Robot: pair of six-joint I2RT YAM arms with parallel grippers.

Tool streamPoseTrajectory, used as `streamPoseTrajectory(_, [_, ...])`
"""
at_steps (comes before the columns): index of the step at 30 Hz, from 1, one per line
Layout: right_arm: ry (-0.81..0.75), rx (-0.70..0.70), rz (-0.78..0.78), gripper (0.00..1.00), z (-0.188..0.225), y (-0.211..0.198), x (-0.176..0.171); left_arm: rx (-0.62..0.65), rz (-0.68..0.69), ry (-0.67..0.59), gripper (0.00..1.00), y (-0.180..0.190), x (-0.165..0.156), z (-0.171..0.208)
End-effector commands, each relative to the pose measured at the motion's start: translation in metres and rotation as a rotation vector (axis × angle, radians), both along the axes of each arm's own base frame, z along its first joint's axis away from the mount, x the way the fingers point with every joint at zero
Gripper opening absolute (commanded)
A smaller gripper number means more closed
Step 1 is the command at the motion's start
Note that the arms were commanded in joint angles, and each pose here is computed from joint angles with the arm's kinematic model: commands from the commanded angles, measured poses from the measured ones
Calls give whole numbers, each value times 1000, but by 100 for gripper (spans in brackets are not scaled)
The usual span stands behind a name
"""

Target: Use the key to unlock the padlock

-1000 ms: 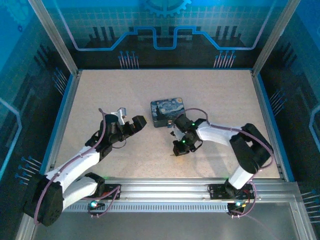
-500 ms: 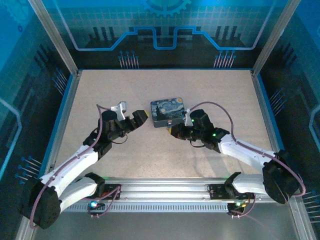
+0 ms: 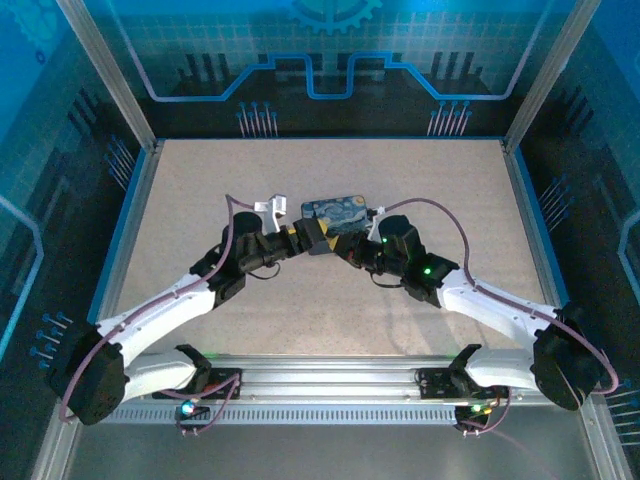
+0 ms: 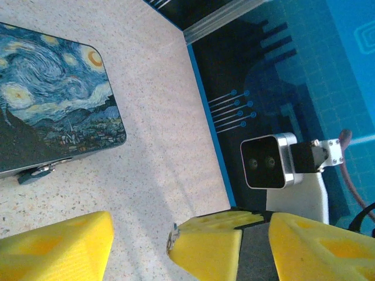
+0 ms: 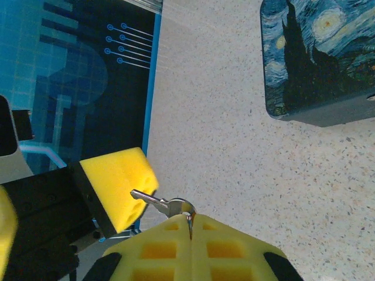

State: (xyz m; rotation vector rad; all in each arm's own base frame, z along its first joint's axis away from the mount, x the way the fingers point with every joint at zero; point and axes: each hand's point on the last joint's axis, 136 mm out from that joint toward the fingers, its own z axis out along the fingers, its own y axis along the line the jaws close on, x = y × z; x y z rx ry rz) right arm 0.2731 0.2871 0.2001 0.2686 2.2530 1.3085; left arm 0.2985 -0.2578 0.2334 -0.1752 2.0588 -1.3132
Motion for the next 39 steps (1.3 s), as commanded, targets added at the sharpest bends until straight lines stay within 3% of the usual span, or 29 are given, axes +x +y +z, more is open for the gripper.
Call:
streamPoseTrajectory(1, [-32, 41, -14, 0, 21, 6, 1, -26, -18, -59, 66, -11, 4, 21])
streamPoseTrajectory(8, [-27, 44, 0, 0, 23, 10, 0, -30, -33, -57, 44, -18, 4, 19])
streamPoseTrajectory(13, [-35, 51, 4, 0, 27, 12, 1, -26, -44, -52, 40, -22, 4, 16])
streamPoseTrajectory(23, [-28, 33, 22, 0, 26, 13, -2, -23, -43, -58, 18, -23, 5, 16])
streamPoseTrajectory(28, [-35, -11, 50, 0, 21, 9, -7, 27, -12, -95, 0, -13, 5, 20])
streamPoseTrajectory(33, [-56, -39, 138, 8, 11, -2, -12, 54, -3, -148, 0, 1, 5, 33])
streamPoseTrajectory(39, [-237, -6, 229, 37, 21, -33, -8, 91, -50, -190, 0, 23, 3, 48])
